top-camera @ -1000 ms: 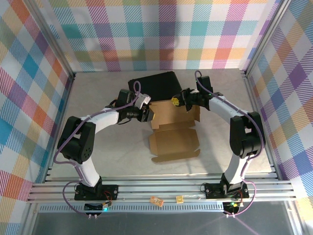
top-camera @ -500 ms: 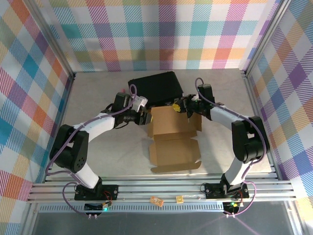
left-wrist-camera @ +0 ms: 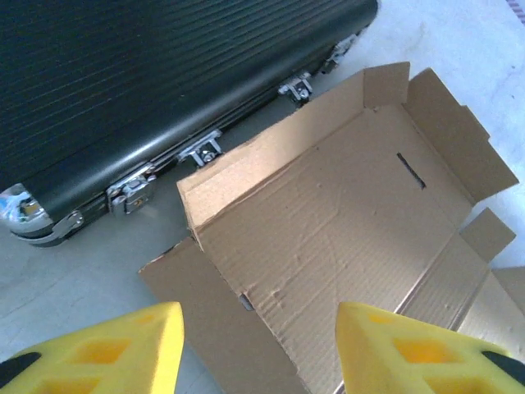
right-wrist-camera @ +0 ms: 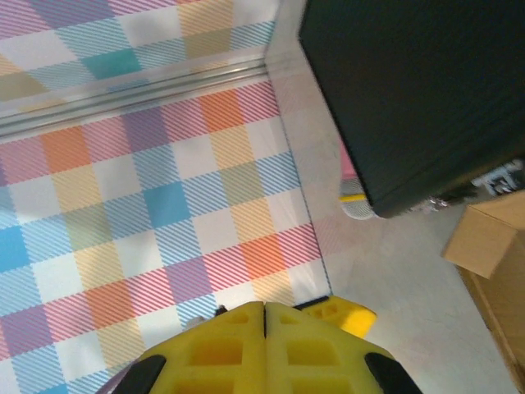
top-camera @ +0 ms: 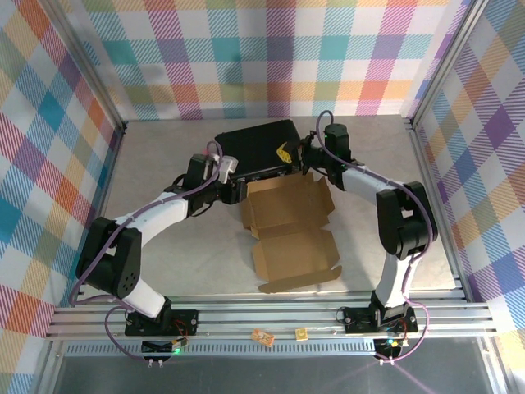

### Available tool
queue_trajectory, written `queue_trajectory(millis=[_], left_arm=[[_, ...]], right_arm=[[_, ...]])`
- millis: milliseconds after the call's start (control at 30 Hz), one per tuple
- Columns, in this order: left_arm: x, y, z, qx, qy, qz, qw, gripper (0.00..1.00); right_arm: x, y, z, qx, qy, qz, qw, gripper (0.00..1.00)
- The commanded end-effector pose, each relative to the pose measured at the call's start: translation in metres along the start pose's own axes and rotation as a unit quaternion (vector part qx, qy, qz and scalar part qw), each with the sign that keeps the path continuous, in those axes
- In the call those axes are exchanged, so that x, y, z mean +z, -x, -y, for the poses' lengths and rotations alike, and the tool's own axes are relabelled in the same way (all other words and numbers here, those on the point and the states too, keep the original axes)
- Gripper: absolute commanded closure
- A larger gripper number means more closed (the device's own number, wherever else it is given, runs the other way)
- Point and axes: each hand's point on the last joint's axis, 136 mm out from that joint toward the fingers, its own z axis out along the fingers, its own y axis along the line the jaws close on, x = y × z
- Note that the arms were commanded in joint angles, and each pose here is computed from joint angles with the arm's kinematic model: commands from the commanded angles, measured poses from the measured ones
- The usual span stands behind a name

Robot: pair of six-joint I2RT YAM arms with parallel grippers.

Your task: Fold the paper box

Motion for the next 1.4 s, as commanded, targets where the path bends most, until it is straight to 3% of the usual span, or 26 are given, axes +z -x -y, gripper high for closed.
queue_trajectory(millis=[0,33,133,200,267,433,567,833,900,967,1133,1233,1367], left_arm=[[-0.010,0.013,0.003,-0.065,-0.002,0.006,0.998,0.49],[-0.012,0.010,0.005,-0.088,-0.002,-0.008,0.996,0.49],[-0.013,-0.019,0.007,-0.134,0.026,-0.087,0.987,0.46],[-0.008,-0.041,0.004,-0.173,0.049,-0.148,0.973,0.42],[0.000,-0.053,0.008,-0.184,0.070,-0.191,0.962,0.42],[0.011,-0.045,0.012,-0.172,0.156,-0.235,0.944,0.43],[0.012,-0.067,-0.002,-0.141,0.263,-0.315,0.901,0.45],[0.029,-0.094,-0.017,-0.109,0.302,-0.355,0.878,0.43],[0.031,-0.095,-0.021,-0.106,0.309,-0.351,0.878,0.47],[0.037,-0.094,-0.020,-0.108,0.302,-0.336,0.885,0.57],[0.044,-0.074,-0.006,-0.115,0.265,-0.275,0.917,1.00],[0.030,-0.049,0.005,-0.120,0.252,-0.214,0.936,1.00],[0.006,-0.014,0.014,-0.102,0.246,-0.098,0.959,1.00]], right_arm=[[-0.029,-0.019,0.034,0.045,-0.136,0.019,0.990,1.00],[-0.043,-0.025,0.048,0.061,-0.187,0.033,0.980,0.97],[-0.069,-0.032,0.066,0.068,-0.247,0.070,0.964,0.73],[-0.075,-0.030,0.076,0.082,-0.263,0.078,0.958,0.66],[-0.074,-0.031,0.083,0.098,-0.281,0.065,0.953,0.65],[-0.070,-0.030,0.078,0.096,-0.285,0.058,0.952,0.64],[-0.071,-0.031,0.077,0.097,-0.284,0.057,0.952,0.63],[-0.072,-0.036,0.079,0.102,-0.276,0.054,0.954,0.64],[-0.072,-0.036,0.079,0.102,-0.274,0.053,0.955,0.64],[-0.072,-0.037,0.079,0.100,-0.272,0.053,0.956,0.65],[-0.075,-0.036,0.077,0.104,-0.266,0.056,0.957,0.67],[-0.082,-0.033,0.069,0.110,-0.265,0.067,0.956,0.66],[-0.092,-0.033,0.057,0.145,-0.259,0.091,0.951,0.56]])
